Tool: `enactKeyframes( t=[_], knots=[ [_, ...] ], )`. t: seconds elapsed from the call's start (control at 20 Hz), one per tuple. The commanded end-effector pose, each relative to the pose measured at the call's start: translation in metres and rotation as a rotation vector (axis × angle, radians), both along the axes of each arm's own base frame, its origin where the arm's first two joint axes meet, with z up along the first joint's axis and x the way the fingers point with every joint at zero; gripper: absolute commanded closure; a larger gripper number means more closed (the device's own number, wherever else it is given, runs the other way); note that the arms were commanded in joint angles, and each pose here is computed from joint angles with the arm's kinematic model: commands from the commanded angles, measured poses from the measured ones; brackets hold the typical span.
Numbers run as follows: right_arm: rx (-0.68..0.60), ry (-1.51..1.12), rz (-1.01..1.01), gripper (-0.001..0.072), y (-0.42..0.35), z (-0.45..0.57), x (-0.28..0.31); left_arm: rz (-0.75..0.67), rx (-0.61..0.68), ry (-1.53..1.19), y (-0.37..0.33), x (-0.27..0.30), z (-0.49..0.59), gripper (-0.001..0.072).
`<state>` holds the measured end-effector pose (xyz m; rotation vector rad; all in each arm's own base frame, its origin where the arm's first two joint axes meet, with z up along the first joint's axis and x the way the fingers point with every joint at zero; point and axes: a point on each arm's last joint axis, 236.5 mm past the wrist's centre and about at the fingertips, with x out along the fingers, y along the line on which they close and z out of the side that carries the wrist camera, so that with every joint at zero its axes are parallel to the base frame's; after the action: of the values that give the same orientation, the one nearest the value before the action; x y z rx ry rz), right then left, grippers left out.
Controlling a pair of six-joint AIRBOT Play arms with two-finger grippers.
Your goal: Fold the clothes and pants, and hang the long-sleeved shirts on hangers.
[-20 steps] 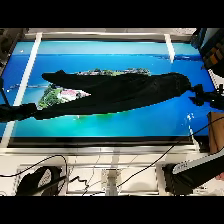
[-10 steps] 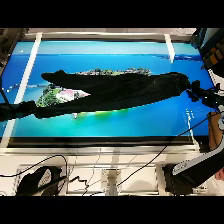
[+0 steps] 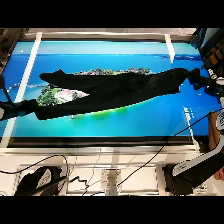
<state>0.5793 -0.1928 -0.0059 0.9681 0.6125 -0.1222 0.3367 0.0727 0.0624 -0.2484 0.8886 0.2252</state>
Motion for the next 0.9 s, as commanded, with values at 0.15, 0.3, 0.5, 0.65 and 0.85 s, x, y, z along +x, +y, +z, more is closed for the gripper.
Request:
enactKeyframes(
  t=[0.15, 0.3, 0.5, 0.65, 0.85],
  knots=[
    [-0.435, 0.05, 0.059, 0.0641, -0.029, 0.145, -0.037, 0.107, -0.013, -0.546, 0.022, 0.083, 0.129, 0.0689],
    [-0.63, 0.114, 0.03, 0.0641, -0.039, 0.217, -0.089, 0.105, 0.007, -0.627, 0.029, 0.101, 0.176, 0.069],
    [-0.705, 0.251, 0.054, 0.0641, -0.025, 0.249, -0.159, 0.095, -0.022, -0.493, 0.027, 0.096, 0.158, 0.0688],
    [-0.662, 0.395, 0.075, 0.064, -0.021, 0.221, -0.195, 0.099, -0.031, -0.125, 0.034, 0.048, 0.084, 0.0686],
    [-0.618, 0.628, 0.207, 0.064, 0.0, 0.148, -0.259, 0.069, 0.125, 0.307, 0.071, -0.036, 0.031, 0.0686]
  ],
)
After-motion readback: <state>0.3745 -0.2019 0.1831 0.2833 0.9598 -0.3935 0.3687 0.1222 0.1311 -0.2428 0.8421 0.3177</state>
